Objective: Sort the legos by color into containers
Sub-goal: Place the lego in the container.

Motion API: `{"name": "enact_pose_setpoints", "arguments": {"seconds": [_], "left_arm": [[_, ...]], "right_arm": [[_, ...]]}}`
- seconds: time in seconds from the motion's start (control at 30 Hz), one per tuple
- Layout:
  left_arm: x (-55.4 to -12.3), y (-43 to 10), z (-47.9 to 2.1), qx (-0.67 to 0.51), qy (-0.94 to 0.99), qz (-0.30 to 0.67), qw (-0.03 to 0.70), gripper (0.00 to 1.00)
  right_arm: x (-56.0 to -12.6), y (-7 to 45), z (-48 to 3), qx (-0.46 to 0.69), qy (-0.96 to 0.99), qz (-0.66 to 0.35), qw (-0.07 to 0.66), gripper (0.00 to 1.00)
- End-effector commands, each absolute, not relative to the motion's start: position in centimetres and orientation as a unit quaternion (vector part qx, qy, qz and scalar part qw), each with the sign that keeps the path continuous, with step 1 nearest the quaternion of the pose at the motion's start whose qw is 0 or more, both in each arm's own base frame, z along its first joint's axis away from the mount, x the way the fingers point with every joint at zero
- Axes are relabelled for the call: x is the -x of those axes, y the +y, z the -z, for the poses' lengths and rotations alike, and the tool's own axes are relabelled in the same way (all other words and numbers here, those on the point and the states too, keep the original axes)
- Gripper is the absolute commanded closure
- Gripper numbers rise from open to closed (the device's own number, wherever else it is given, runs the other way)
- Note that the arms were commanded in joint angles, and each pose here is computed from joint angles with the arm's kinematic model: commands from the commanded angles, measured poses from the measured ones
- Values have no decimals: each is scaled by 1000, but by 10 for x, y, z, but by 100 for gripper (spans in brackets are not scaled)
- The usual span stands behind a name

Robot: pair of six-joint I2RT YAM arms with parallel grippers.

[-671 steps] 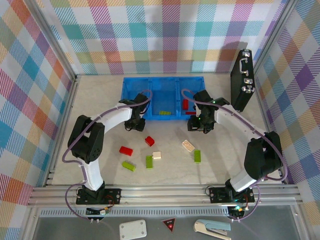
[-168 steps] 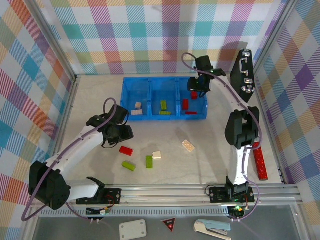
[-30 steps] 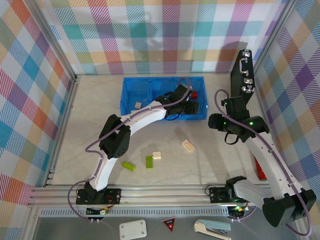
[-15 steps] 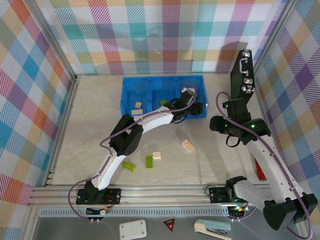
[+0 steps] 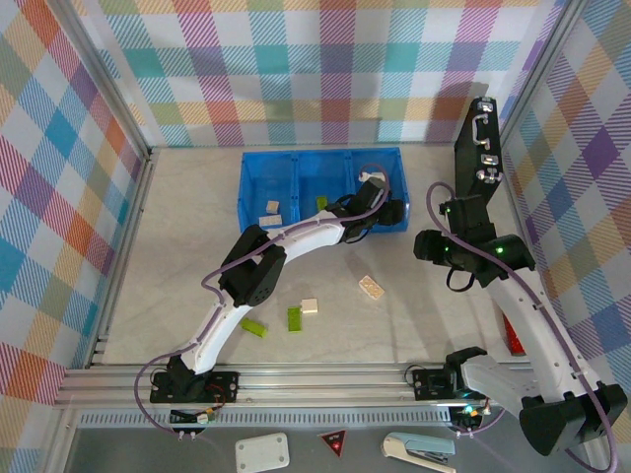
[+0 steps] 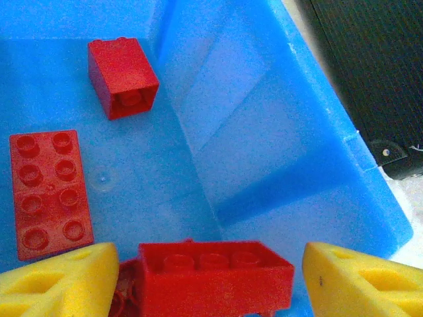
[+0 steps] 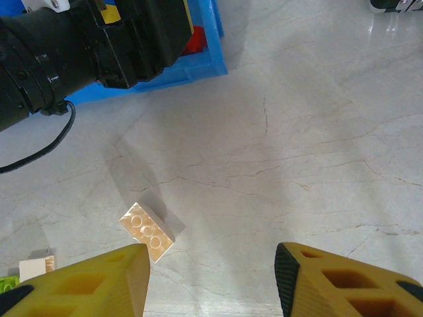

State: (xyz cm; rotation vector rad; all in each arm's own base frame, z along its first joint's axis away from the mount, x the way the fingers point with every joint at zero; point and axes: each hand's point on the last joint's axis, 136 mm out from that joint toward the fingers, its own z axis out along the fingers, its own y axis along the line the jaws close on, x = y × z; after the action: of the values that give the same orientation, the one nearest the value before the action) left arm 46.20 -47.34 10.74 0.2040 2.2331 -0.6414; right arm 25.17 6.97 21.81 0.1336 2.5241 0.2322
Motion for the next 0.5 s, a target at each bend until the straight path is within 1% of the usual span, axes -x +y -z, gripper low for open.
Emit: {"name": "enact_pose_setpoints", "arguments": {"seconds": [0.0, 0.27, 0.47], "left_arm": [[-458, -481, -130, -81, 868, 274, 405, 26], [-450, -480, -161, -89, 857, 298, 411, 27], [-439, -465, -186, -87, 854, 296, 418, 27]], "right_arm": [[-248, 71, -217, -54, 949, -98, 294, 46], [-248, 79, -213, -51, 950, -117, 285, 46], [-246, 86, -200, -49, 954, -134, 264, 46]]}}
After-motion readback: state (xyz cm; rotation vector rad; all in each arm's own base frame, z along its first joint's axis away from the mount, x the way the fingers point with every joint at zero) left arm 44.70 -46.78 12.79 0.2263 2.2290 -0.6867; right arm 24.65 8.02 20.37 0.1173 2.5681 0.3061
